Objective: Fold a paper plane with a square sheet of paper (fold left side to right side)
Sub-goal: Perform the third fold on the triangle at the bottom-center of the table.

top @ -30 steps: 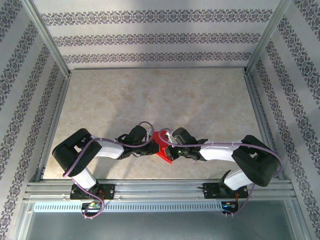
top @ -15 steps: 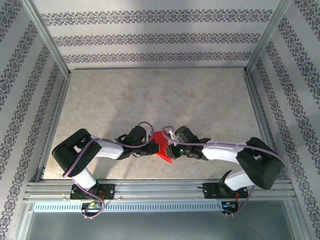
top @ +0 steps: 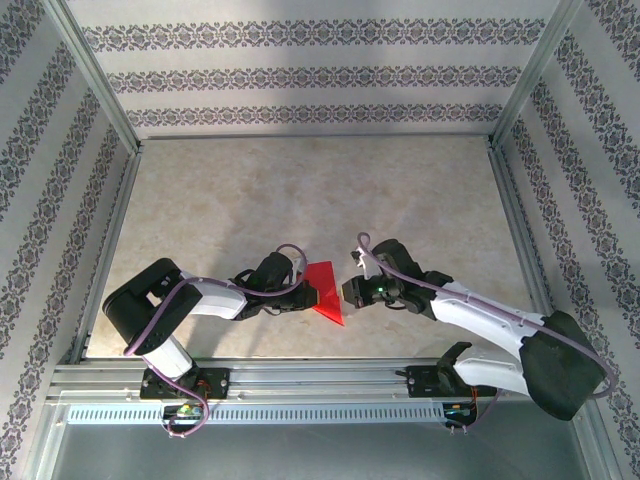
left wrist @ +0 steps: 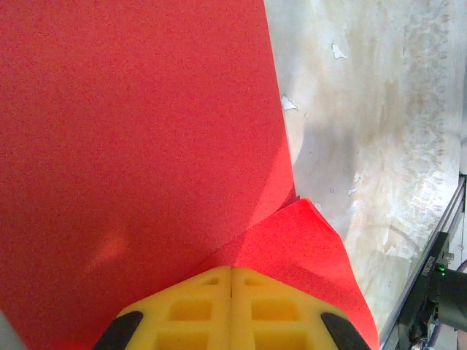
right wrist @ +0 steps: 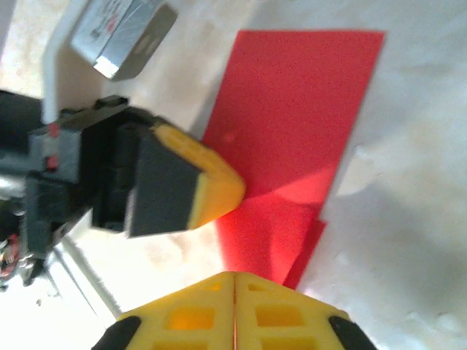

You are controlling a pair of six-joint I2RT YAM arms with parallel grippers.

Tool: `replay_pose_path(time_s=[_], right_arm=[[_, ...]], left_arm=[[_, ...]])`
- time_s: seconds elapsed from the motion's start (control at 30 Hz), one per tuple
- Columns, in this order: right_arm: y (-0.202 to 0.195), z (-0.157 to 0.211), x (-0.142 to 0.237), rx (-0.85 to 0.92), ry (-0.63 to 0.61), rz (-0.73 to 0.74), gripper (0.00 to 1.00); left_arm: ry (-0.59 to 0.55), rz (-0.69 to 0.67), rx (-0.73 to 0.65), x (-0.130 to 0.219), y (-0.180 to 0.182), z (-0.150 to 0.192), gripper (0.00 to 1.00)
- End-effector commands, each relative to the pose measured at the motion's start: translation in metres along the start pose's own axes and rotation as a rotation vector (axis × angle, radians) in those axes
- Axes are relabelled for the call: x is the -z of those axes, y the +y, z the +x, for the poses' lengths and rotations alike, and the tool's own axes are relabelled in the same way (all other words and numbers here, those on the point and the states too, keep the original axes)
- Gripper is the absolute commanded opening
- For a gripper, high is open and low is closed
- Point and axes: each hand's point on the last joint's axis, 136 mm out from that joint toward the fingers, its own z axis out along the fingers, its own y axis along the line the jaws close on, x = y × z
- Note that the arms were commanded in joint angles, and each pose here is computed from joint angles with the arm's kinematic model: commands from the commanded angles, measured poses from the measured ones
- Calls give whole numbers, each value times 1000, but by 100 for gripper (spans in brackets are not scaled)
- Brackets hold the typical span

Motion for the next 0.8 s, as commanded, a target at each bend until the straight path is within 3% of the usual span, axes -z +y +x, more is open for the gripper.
replay_pose_path(time_s=[0.0, 0.77], right_arm=[[14, 29, -2, -145, 120, -118, 0], [-3, 62, -39, -220, 244, -53, 0]], left_arm=[[49, -76, 33, 1, 20, 20, 6], [47, -78, 36, 1, 21, 20, 6]])
